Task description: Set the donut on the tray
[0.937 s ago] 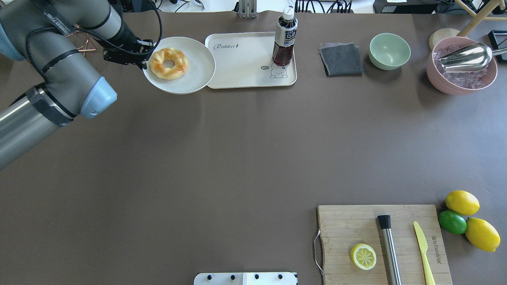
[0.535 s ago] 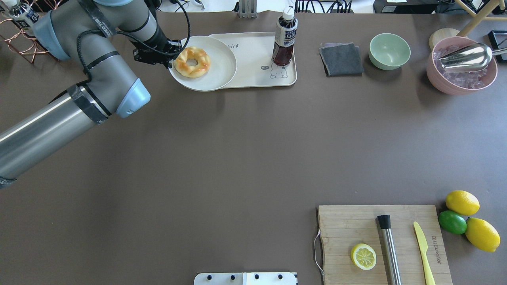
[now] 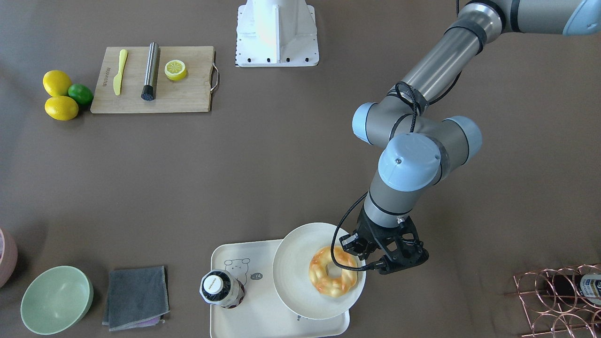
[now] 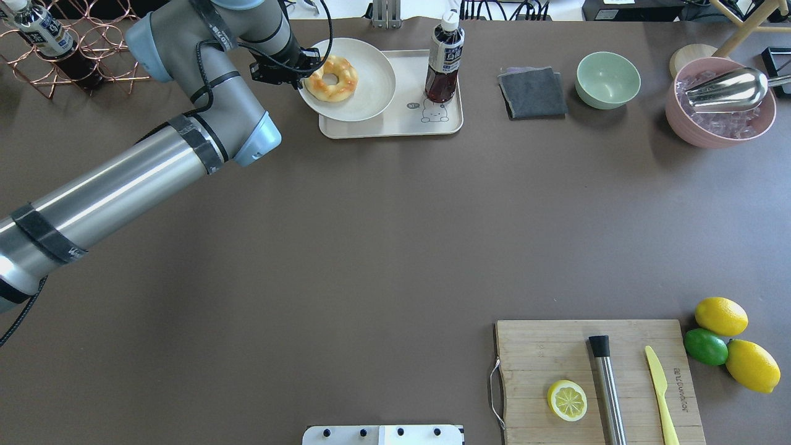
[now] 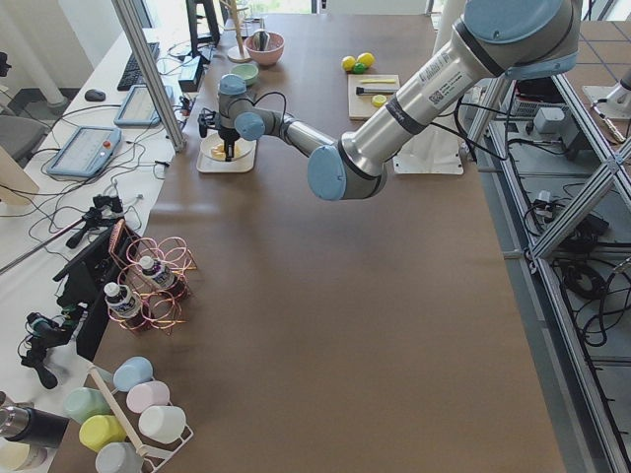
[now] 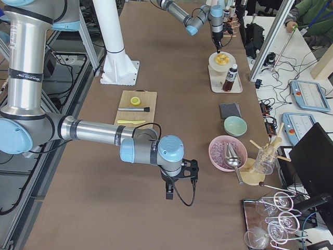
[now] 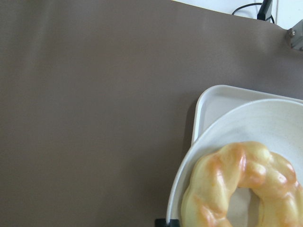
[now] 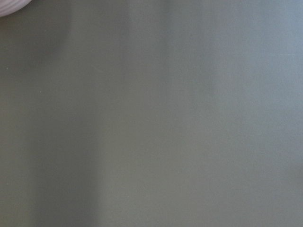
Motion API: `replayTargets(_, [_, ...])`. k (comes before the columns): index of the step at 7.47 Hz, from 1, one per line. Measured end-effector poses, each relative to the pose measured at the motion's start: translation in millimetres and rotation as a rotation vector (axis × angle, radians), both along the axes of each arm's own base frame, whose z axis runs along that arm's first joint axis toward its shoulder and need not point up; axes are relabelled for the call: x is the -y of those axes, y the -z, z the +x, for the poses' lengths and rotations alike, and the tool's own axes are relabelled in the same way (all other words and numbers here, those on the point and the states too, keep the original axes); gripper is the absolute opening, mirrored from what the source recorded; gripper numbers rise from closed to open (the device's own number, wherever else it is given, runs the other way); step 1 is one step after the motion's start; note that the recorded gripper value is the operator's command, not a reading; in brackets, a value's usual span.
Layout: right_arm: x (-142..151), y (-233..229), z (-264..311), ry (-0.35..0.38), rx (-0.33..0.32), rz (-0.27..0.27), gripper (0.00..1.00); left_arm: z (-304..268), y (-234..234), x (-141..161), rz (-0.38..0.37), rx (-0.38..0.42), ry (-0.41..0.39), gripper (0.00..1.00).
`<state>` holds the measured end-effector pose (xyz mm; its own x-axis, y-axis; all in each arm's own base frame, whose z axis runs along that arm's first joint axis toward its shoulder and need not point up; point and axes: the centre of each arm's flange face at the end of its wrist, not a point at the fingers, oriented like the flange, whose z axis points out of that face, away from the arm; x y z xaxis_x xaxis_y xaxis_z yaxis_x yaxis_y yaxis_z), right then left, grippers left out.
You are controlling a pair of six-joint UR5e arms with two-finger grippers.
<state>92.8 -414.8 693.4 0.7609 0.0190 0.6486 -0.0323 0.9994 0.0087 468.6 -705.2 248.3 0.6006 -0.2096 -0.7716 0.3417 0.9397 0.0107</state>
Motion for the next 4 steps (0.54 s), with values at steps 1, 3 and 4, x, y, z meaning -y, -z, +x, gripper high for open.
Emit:
replayTargets(1, [-0.1, -0.1, 0.0, 0.000, 0.000, 0.000, 0.99, 12.6, -3.8, 9.3, 0.006, -0.005, 0.004, 0.00])
replayTargets(3, [-0.7, -0.6, 0.0, 0.000, 0.000, -0.001, 0.99, 40.2, -9.3, 19.1, 0.024, -0.008, 0.012, 0.00])
replayTargets(4, [-0.9, -0.7, 0.0, 0.000, 0.000, -0.002, 0.99, 48.9, -8.5, 20.1, 0.027, -0.010, 0.012, 0.04])
